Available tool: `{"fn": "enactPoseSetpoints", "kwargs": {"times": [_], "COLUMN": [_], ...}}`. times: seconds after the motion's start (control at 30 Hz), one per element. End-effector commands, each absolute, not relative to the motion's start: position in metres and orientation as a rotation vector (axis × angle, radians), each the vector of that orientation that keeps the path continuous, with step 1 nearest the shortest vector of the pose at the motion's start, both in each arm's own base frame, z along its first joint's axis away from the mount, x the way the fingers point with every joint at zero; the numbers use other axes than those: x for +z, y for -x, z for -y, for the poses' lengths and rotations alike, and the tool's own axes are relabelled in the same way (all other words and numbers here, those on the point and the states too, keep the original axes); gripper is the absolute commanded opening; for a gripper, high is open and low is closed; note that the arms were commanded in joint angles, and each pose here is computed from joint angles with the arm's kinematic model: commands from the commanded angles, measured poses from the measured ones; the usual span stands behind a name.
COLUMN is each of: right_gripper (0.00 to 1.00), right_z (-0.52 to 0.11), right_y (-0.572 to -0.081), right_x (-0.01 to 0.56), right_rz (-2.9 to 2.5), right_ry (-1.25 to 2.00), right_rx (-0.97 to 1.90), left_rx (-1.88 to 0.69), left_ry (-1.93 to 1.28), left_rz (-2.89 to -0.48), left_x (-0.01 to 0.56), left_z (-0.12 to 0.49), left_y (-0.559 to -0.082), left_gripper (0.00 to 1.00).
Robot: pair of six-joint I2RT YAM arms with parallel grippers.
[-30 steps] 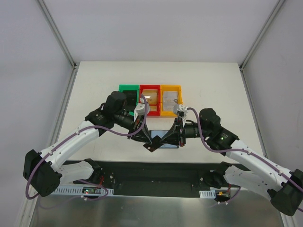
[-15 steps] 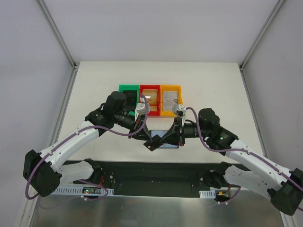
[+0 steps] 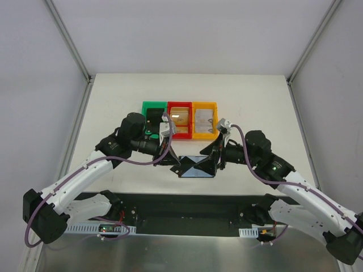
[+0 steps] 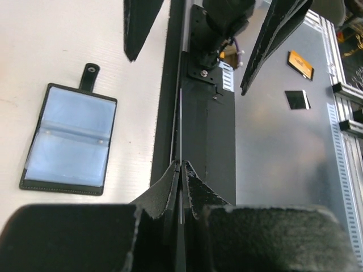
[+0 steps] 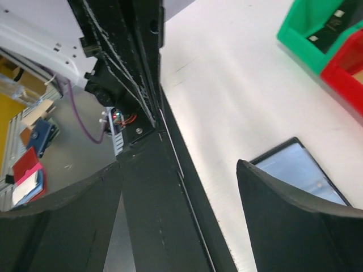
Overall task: Take the credit cards out of the card holder
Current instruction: Place the credit card in the storage box.
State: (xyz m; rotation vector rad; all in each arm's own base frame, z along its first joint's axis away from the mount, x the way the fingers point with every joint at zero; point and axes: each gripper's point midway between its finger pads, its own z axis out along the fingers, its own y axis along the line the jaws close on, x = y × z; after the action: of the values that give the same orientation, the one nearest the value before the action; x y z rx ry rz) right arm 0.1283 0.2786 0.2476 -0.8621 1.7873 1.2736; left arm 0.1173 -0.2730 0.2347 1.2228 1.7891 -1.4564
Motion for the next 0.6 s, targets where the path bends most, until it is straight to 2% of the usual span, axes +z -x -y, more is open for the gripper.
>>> {"fn": "enactPoseSetpoints", "kwargs": {"times": [0.0,0.37,0.57], "right_gripper": [0.83,0.82,0.82], "right_z": [-0.262,-0.239,-0.234], "right_y": [-0.144,-0.154,-0.155], "right_x": [0.272,0.274,0.267], "right_rz": [-1.741,-1.737,-1.751], "right_ry": [0.756,0.66,0.655], "right_rx": [1.172,1.085,1.055], "left_rx": [-1.328,-1.086,-0.873], "left_ry": [-1.062,-0.782,-0.851], "left_rz": [-1.856,-1.849,-1.813], "left_x": [0.24,0.264,0.241], "left_z": [0.266,0.244,0.227], "left_y": [-0.137,-0.168,-0.185], "left_gripper": [0.0,0.0,0.0]}}
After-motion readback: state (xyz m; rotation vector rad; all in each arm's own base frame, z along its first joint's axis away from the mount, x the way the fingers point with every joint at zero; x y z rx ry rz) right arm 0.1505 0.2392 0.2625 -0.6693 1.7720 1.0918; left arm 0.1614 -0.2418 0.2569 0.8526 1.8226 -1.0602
